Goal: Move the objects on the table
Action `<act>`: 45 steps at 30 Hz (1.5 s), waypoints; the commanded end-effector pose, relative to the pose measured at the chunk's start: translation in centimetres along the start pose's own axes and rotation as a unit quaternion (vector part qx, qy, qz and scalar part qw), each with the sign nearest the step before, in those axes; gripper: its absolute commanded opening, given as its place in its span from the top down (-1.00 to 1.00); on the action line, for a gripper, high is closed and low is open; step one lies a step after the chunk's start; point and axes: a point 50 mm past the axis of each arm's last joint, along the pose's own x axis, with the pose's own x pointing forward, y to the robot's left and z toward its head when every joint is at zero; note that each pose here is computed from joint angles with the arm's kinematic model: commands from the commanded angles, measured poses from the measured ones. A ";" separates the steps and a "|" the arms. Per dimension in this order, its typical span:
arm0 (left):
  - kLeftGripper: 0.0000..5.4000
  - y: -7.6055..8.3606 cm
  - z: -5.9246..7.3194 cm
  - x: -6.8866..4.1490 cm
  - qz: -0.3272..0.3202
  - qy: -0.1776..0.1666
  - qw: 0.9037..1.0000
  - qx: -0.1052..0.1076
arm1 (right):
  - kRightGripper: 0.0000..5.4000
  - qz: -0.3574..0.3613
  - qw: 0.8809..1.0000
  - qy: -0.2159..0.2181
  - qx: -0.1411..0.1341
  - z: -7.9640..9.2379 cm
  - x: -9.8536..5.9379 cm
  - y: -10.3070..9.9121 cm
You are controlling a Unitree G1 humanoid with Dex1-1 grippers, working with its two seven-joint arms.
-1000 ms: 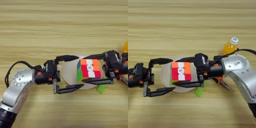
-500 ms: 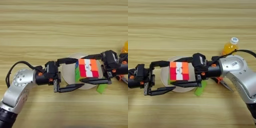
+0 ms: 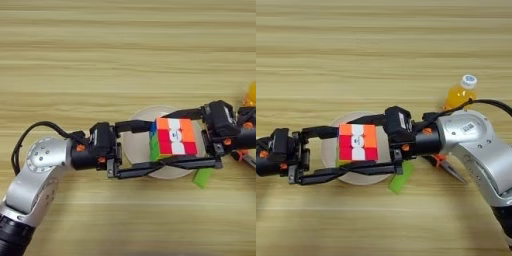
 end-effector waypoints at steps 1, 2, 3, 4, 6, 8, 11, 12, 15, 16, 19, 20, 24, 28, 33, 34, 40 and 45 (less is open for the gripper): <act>-0.22 0.2 0.2 0.3 -0.004 -0.002 1.000 0.015 | -0.23 0.007 1.000 -0.003 -0.010 0.4 0.2 -0.1; -0.22 0.2 0.2 0.3 -0.003 -0.002 1.000 0.016 | -0.36 0.008 1.000 -0.003 -0.009 0.4 0.2 -0.1; -0.22 0.2 0.2 0.3 -0.002 -0.003 1.000 0.016 | -0.38 0.009 1.000 -0.002 -0.009 0.4 0.2 -0.1; -0.21 0.2 0.2 0.3 -0.001 -0.003 1.000 0.016 | -0.44 0.010 1.000 -0.002 -0.009 0.4 0.2 0.0; -0.21 0.2 0.2 0.3 -0.001 -0.003 1.000 0.016 | -0.52 0.014 1.000 -0.002 -0.009 0.4 0.2 0.1; -0.21 0.2 0.2 0.4 0.000 -0.004 1.000 0.017 | -0.64 0.016 1.000 -0.003 -0.008 0.4 0.1 0.2; -0.21 0.2 0.2 0.4 0.001 -0.005 1.000 0.018 | -0.77 0.018 1.000 -0.004 -0.006 0.4 0.1 0.2; -0.21 0.2 0.2 0.4 0.002 -0.005 1.000 0.018 | -0.83 0.018 1.000 -0.005 -0.006 0.4 0.1 0.2; -0.21 0.3 0.1 0.3 0.006 -0.005 1.000 0.017 | -0.97 0.018 1.000 -0.009 -0.006 0.5 0.0 0.2; -0.21 0.3 0.1 0.3 0.008 -0.005 1.000 0.017 | -0.99 0.017 1.000 -0.012 -0.006 0.6 0.0 0.2; -0.21 0.7 0.0 0.0 0.029 -0.007 0.999 0.018 | -1.00 0.002 1.000 -0.029 -0.008 0.9 -0.3 0.0; -0.21 0.9 -0.1 0.0 0.036 -0.009 0.999 0.019 | -1.00 -0.003 0.999 -0.033 -0.009 1.0 -0.4 -0.1; -0.21 1.4 0.0 -0.3 0.064 -0.014 0.998 0.024 | -1.00 -0.046 0.997 -0.053 -0.012 1.3 -1.0 -0.6; -0.21 1.8 0.1 -0.8 0.090 -0.019 0.995 0.028 | -1.00 -0.096 0.992 -0.080 -0.013 1.6 -1.8 -1.1; -0.21 2.5 0.2 -1.5 0.137 -0.028 0.990 0.036 | -1.00 -0.159 0.981 -0.111 -0.010 1.7 -3.1 -1.6; -0.21 2.7 0.3 -1.6 0.148 -0.030 0.988 0.039 | -1.00 -0.173 0.978 -0.116 -0.010 1.6 -3.3 -1.6; -0.21 4.7 0.6 -2.4 0.234 -0.043 0.969 0.065 | -1.00 -0.247 0.960 -0.129 0.004 0.4 -4.7 -1.7; -0.21 6.9 0.1 -3.4 0.330 -0.028 0.940 0.082 | -1.00 -0.304 0.943 -0.132 0.022 -1.1 -5.2 -1.5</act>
